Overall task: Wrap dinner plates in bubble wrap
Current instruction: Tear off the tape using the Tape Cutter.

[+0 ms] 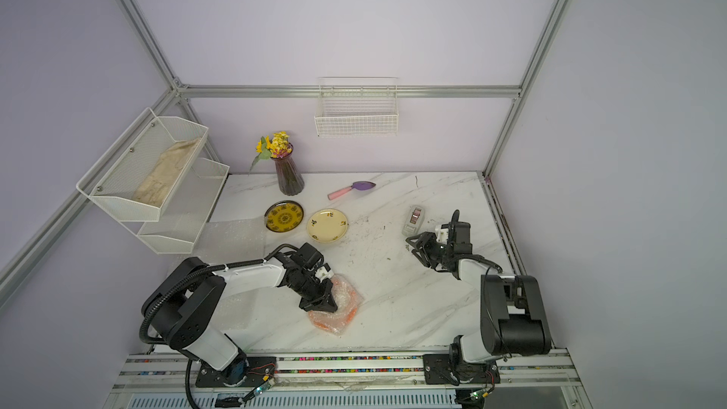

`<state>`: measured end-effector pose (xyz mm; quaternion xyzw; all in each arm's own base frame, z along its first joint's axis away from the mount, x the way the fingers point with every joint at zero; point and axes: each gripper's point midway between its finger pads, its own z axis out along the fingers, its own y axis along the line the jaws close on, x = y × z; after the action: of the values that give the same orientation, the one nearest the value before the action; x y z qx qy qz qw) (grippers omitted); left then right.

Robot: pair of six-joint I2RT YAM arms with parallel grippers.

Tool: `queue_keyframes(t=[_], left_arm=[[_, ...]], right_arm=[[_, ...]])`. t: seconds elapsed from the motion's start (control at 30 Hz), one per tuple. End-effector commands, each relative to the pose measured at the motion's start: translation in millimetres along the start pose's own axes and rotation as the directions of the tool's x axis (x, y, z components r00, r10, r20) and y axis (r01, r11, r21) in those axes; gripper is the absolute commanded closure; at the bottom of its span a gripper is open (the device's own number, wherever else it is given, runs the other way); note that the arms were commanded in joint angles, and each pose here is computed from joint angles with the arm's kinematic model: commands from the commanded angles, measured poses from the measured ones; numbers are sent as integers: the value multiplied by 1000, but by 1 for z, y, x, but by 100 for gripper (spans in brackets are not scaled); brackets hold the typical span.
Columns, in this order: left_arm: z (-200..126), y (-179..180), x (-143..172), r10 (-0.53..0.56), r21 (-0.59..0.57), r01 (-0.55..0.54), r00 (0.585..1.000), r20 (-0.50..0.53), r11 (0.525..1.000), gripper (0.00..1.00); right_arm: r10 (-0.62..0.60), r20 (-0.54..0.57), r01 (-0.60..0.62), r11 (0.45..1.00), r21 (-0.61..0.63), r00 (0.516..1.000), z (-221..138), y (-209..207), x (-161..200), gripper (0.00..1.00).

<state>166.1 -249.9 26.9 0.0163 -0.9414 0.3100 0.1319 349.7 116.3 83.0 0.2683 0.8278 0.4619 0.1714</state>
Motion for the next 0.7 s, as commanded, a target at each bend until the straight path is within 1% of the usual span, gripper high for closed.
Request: queue_keyframes(t=[0.0,0.1,0.2,0.33,0.4,0.53,0.67], left_arm=[[5,39,16,-61,-142,58,998,-16,988,90],[5,38,15,-64,-139,61,998,-16,988,90],[4,37,14,-65,-138,63,998,-13,989,90],[5,36,15,-67,-138,64,998,-16,988,90],[5,35,15,-66,-137,63,998,-18,989,90],[6,35,16,-67,-139,64,998,-18,988,90],[6,34,16,-66,-140,63,998,-17,988,90]], right_arm=[[-131,49,131,991,7,990,15,-3,-24,47],[-117,66,122,989,-79,991,32,4,-39,50],[-125,99,135,986,-101,987,40,6,-51,53],[-122,119,136,983,-120,985,49,8,-64,54],[-115,123,132,981,-143,986,53,9,-68,57],[-96,128,115,982,-148,987,53,9,-69,73],[-67,111,74,996,-58,992,52,-8,-63,93]])
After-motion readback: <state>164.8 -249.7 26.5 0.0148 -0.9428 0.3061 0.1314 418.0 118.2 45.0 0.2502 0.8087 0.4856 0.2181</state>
